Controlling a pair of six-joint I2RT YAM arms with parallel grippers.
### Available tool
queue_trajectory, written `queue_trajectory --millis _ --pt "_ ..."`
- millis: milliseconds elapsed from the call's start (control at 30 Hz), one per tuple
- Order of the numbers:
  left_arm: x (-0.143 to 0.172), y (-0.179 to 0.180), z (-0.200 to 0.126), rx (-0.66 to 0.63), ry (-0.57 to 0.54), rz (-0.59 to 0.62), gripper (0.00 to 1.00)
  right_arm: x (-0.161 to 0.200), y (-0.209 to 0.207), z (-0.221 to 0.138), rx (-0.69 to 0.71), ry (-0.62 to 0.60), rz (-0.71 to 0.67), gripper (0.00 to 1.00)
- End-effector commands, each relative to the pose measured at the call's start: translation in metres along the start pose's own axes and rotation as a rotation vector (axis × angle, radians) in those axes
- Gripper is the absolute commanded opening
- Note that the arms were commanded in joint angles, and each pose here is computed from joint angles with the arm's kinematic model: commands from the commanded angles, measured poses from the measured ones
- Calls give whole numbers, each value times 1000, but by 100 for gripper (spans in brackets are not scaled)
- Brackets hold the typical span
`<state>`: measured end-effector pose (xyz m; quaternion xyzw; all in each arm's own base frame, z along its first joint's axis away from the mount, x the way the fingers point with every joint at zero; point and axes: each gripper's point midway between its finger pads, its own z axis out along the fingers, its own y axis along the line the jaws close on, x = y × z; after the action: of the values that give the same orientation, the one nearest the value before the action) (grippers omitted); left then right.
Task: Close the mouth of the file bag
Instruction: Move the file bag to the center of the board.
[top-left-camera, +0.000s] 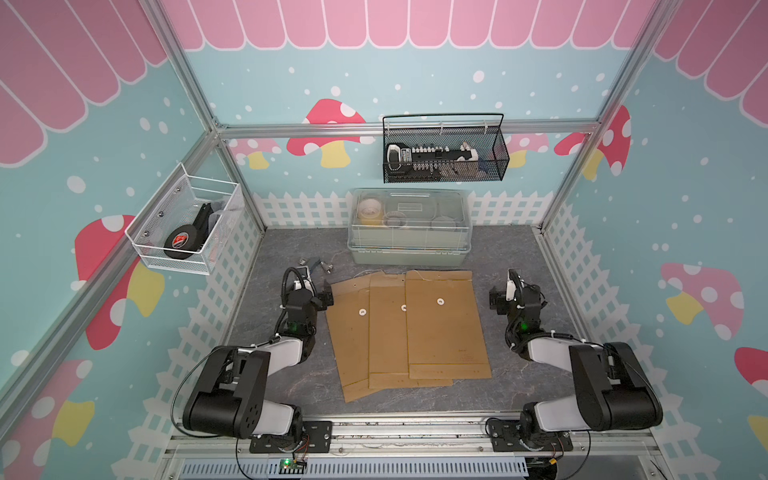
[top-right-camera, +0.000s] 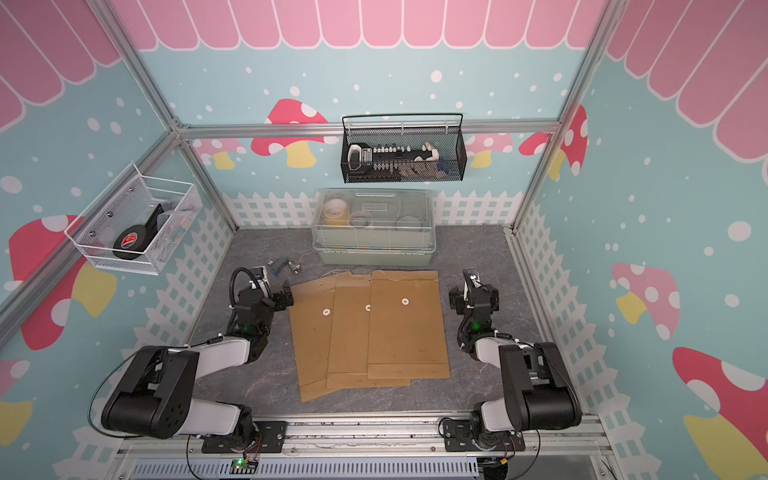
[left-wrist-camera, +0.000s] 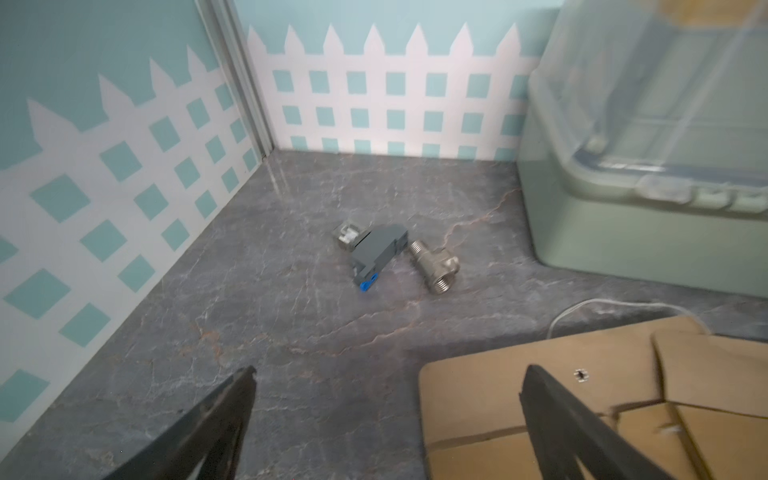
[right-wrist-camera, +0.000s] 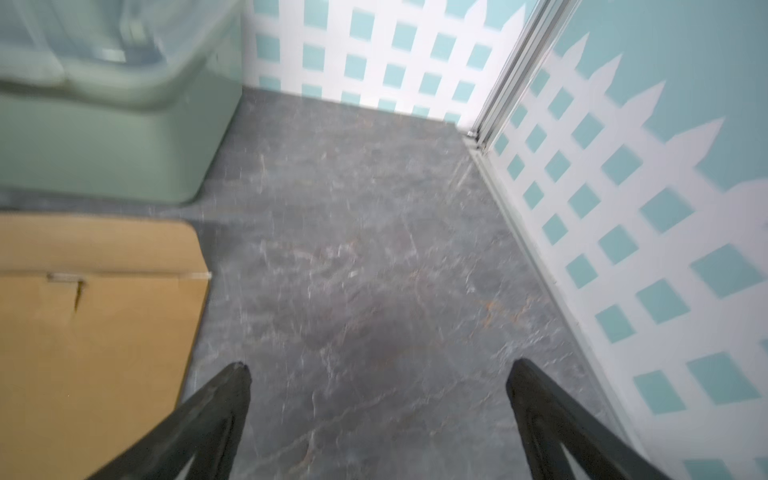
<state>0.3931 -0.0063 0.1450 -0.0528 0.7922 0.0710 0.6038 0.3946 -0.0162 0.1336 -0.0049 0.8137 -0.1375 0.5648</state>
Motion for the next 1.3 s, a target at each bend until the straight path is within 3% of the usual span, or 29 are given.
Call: queue_trajectory --millis 0,100,200,333,400,467,600,800,1067,1267 --pt "-18 11 -15 -136 30 8 99 -28 -17 -16 105 53 46 99" --pt "-42 1 -37 -126 20 -49 99 -44 -31 -43 176 187 153 99" --pt "-65 -8 -59 -102 30 -124 99 -53 -22 -58 107 250 343 99" --pt "-77 -31 -73 78 107 -323 99 -50 25 -68 -197 294 513 99" --pt "-79 -37 -78 159 151 -443 99 -39 37 -73 -243 361 585 91" --pt "-85 -47 -82 267 171 -435 96 -22 47 -79 -256 461 608 83" --pt "-81 -64 -89 257 267 -311 85 12 77 -97 -268 649 513 77" --pt "-50 -149 -103 367 354 -205 83 40 146 -105 -369 757 421 75" --pt "22 -268 -108 562 513 -221 81 59 219 -84 -483 872 530 69" --pt "84 -298 -102 597 677 -299 78 95 216 -82 -441 969 457 67"
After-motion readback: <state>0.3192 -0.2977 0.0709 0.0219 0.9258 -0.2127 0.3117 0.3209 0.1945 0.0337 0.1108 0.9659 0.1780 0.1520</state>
